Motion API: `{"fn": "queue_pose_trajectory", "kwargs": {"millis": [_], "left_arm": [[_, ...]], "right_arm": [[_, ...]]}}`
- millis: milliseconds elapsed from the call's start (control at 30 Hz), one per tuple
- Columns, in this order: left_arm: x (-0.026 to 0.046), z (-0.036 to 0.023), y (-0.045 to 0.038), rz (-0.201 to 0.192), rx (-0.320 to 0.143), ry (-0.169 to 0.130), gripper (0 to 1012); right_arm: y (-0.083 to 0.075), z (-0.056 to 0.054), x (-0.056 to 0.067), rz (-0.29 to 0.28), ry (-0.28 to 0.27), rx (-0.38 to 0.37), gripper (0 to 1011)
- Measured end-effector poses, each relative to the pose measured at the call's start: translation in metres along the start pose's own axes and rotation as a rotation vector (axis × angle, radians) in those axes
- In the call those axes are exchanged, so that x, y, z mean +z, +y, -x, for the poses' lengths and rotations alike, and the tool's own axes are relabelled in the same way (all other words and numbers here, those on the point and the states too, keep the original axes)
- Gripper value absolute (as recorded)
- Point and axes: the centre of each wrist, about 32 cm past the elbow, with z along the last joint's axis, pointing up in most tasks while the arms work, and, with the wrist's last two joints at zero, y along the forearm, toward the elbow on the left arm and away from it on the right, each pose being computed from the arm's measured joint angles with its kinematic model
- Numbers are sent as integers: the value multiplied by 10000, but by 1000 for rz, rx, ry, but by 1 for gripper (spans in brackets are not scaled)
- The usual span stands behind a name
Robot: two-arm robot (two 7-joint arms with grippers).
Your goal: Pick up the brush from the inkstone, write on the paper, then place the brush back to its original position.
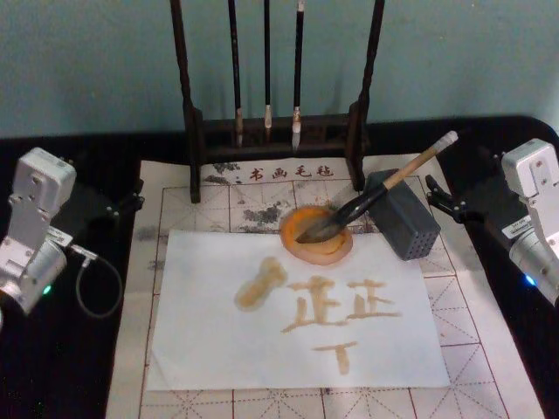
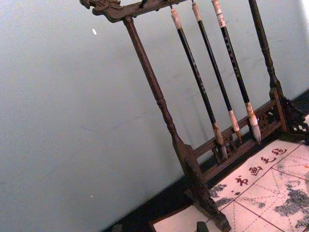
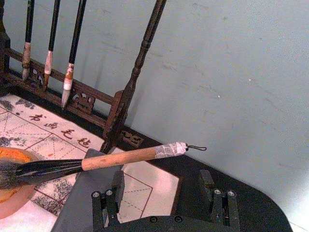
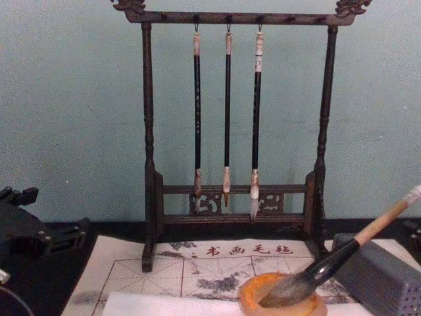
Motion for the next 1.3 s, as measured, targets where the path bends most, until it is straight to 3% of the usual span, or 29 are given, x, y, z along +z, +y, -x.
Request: {"fn": "queue_pose_trajectory", "kwargs": {"millis": [1300], "left_arm": [[0, 0, 0, 0, 0, 0, 1001]], "right_arm": [[0, 0, 0, 0, 0, 0, 1000]]}}
